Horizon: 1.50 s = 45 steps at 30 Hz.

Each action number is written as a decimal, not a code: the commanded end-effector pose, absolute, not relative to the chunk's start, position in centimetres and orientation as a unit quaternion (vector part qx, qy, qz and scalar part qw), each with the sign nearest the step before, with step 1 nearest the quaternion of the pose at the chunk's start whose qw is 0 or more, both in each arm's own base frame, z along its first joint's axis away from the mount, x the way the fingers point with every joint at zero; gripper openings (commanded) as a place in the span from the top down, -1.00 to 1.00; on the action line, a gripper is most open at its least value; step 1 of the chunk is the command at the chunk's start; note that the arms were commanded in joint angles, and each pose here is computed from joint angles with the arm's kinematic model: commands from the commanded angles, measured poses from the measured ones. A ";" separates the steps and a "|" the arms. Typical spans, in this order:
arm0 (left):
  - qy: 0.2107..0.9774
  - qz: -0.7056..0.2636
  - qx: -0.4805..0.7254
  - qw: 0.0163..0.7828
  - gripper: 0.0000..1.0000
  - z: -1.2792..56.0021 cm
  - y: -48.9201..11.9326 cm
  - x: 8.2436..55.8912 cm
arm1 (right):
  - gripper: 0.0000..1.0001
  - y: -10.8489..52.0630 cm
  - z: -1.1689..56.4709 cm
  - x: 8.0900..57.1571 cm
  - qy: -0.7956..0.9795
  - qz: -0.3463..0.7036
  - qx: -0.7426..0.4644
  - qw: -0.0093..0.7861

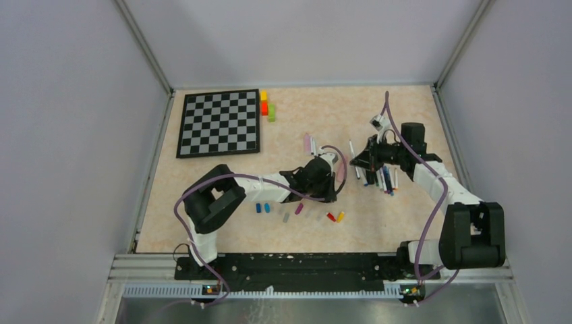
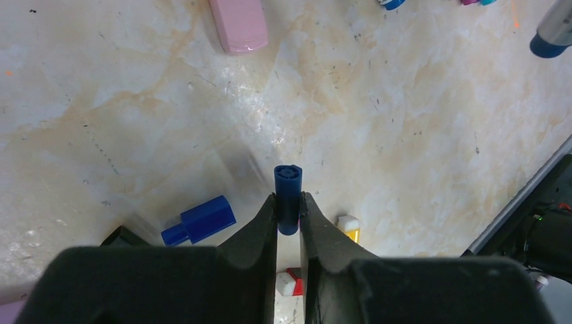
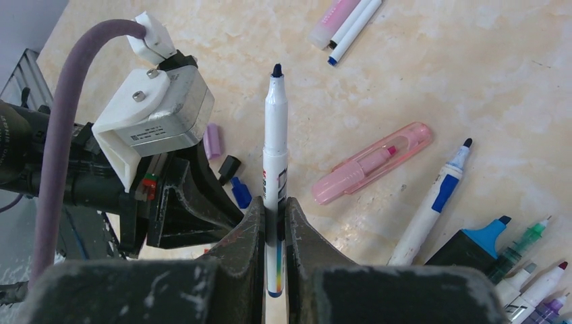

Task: Open the pen caps
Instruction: Place the pen cap at the center of the board, then place the pen at the center of the board.

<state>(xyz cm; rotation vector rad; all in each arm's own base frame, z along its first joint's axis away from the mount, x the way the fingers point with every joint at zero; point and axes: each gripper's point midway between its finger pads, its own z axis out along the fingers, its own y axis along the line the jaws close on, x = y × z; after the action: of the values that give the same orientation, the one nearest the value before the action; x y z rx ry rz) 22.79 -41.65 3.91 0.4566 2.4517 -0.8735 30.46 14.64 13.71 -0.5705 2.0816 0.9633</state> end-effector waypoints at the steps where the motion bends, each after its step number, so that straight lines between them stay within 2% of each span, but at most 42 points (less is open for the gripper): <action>1: 0.895 -0.314 0.173 0.266 0.58 4.8 -42.2 23.6 | 1.00 14.5 15.3 30.8 0.797 0.379 -0.234 0.408; 8: 0.892 -0.313 0.173 0.276 0.38 5.8 -42.1 23.8 | 1.00 14.4 15.2 30.8 0.798 0.378 -0.232 0.407; 12: 0.887 -0.318 0.171 0.289 0.36 7.2 -41.7 23.8 | 1.00 14.4 14.9 30.8 0.799 0.379 -0.234 0.405; 17: 0.856 -0.338 0.183 0.345 0.37 11.4 -40.8 24.1 | 1.00 14.9 14.1 31.3 0.805 0.397 -0.227 0.379; 22: 0.840 -0.297 0.170 0.422 0.30 14.4 -37.0 25.2 | 1.00 16.4 12.9 32.9 0.823 0.398 -0.215 0.342; 26: 0.829 -0.239 0.143 0.485 -0.02 15.9 -31.9 25.8 | 1.00 18.1 12.4 35.0 0.838 0.382 -0.195 0.336; 33: 0.814 -0.175 0.071 0.549 -0.95 17.2 -24.4 26.2 | 1.00 20.2 10.9 39.6 0.873 0.360 -0.093 0.316; 45: 0.820 -0.158 0.051 0.547 -0.97 15.8 -21.3 25.9 | 0.95 22.7 7.7 42.8 0.894 0.347 -0.063 0.277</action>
<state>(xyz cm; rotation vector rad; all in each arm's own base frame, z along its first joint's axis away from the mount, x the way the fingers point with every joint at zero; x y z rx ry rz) 25.68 -21.80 15.71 0.1355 1.9544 -0.3947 41.08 21.73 7.34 -0.2026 2.4080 0.9547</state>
